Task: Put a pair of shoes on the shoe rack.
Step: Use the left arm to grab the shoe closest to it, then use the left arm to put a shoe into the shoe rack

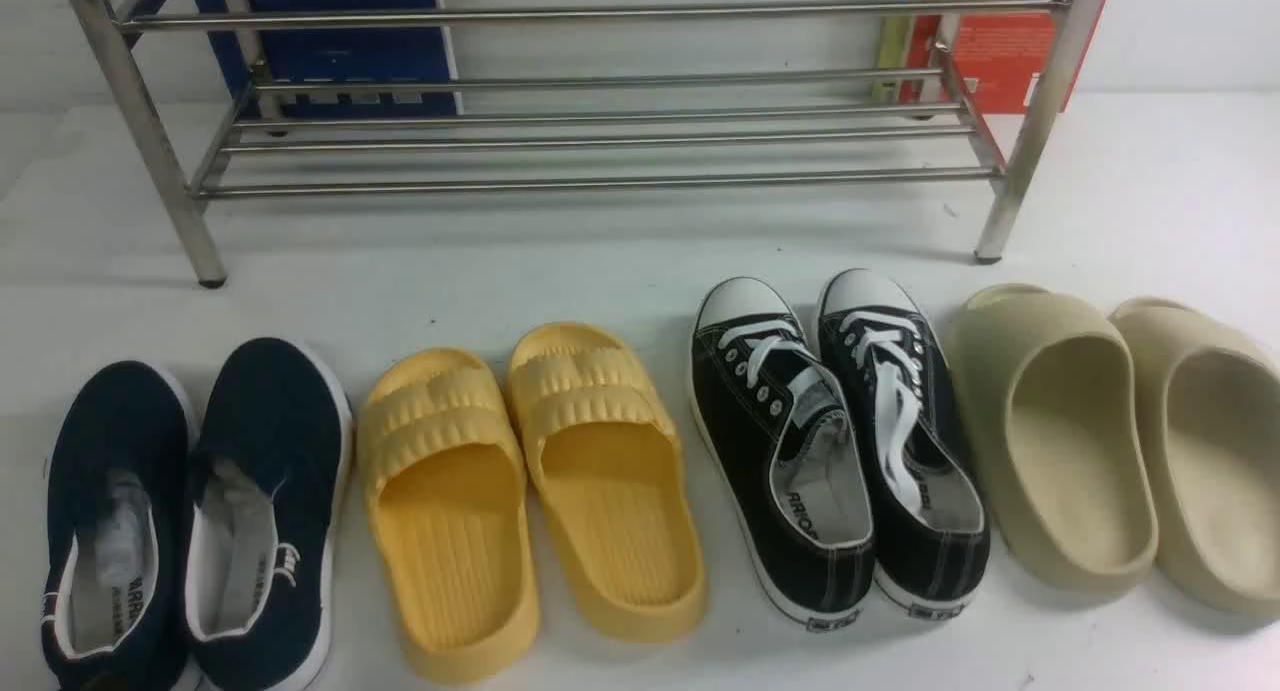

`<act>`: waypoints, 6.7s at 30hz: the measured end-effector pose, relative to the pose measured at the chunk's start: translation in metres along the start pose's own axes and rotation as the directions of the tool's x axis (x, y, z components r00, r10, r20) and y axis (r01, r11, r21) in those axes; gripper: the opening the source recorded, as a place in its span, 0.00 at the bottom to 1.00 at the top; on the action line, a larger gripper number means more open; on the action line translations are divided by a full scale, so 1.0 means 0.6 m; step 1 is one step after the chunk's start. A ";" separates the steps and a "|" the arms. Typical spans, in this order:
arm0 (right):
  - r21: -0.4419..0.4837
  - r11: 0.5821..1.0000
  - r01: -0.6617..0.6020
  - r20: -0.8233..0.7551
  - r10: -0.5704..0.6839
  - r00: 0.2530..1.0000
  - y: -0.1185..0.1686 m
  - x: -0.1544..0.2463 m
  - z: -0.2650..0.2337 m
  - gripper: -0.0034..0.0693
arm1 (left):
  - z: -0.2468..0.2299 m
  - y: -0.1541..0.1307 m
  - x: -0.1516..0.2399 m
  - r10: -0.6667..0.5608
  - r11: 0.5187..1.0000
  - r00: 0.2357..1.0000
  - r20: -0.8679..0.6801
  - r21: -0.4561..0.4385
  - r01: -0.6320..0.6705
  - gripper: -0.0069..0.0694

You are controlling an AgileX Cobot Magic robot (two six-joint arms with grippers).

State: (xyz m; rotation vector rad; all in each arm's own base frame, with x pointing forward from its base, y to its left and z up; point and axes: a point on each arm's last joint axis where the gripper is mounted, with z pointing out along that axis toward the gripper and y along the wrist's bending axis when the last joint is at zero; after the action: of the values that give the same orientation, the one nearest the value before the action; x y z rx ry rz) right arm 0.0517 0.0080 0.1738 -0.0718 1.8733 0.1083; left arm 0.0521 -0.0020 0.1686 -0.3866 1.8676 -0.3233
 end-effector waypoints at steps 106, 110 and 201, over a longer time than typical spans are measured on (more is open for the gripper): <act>0.001 1.000 0.003 0.000 -0.003 1.000 0.000 0.000 0.000 0.38 | 0.275 -0.032 -0.193 -0.035 0.936 0.609 -0.792 -0.240 -0.258 0.53; 0.001 1.000 0.003 0.000 -0.003 1.000 0.000 0.000 0.000 0.38 | 0.288 -0.022 -0.177 -0.046 0.931 0.568 -0.822 -0.241 -0.273 0.50; 0.000 1.000 0.000 0.000 0.000 1.000 0.000 0.000 0.000 0.38 | 0.614 -0.218 -0.337 0.336 0.873 0.586 -0.737 0.011 -0.487 0.09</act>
State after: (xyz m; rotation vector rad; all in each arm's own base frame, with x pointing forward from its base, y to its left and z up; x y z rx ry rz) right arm 0.0517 0.0080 0.1738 -0.0720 1.8733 0.1080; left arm 0.4761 -0.0480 0.2777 0.1063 2.7199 0.0628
